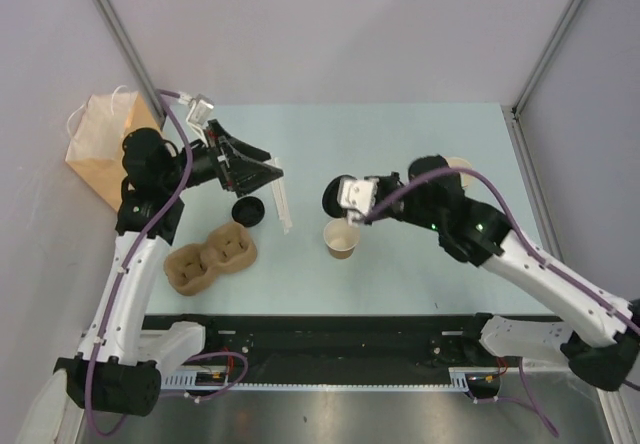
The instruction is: Pack the takeout coffee
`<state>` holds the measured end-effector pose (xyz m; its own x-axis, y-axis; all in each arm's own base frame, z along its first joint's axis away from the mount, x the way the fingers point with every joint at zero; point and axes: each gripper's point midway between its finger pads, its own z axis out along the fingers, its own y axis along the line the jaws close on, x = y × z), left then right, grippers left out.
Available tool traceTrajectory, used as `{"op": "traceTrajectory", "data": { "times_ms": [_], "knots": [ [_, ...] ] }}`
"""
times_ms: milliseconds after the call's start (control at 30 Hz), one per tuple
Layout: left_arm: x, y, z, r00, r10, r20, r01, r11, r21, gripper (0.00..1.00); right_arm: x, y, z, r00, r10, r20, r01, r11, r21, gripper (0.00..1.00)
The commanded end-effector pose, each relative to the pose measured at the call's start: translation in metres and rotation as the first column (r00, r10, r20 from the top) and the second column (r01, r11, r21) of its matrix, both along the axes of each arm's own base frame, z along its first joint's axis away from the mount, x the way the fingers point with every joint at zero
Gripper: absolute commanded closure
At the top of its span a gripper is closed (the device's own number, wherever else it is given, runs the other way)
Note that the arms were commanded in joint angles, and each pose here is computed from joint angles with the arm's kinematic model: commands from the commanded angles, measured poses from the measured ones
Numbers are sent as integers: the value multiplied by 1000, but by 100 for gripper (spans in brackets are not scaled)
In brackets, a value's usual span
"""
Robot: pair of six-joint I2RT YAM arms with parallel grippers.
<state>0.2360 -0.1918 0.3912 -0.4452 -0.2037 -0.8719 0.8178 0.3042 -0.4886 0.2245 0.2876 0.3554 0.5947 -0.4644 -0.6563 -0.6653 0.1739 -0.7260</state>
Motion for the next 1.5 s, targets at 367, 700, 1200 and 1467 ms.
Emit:
{"op": "traceTrajectory", "data": {
  "times_ms": [367,700,1200,1467],
  "knots": [
    [49,41,-72,922,380,-73,-354,904,239,1,64,-7,-110,572,-441,-692,282,898,-339,100],
    [33,25,-124,924,323,-203,-295,943,155,0,70,-10,-141,447,-575,-685,379,816,-437,100],
    [15,2,-178,903,275,-331,-243,960,137,2,66,3,-182,425,-640,-640,377,768,-518,100],
    [14,-3,-184,906,231,-355,-196,972,133,2,69,6,-193,395,-628,-670,349,778,-523,100]
  ]
}}
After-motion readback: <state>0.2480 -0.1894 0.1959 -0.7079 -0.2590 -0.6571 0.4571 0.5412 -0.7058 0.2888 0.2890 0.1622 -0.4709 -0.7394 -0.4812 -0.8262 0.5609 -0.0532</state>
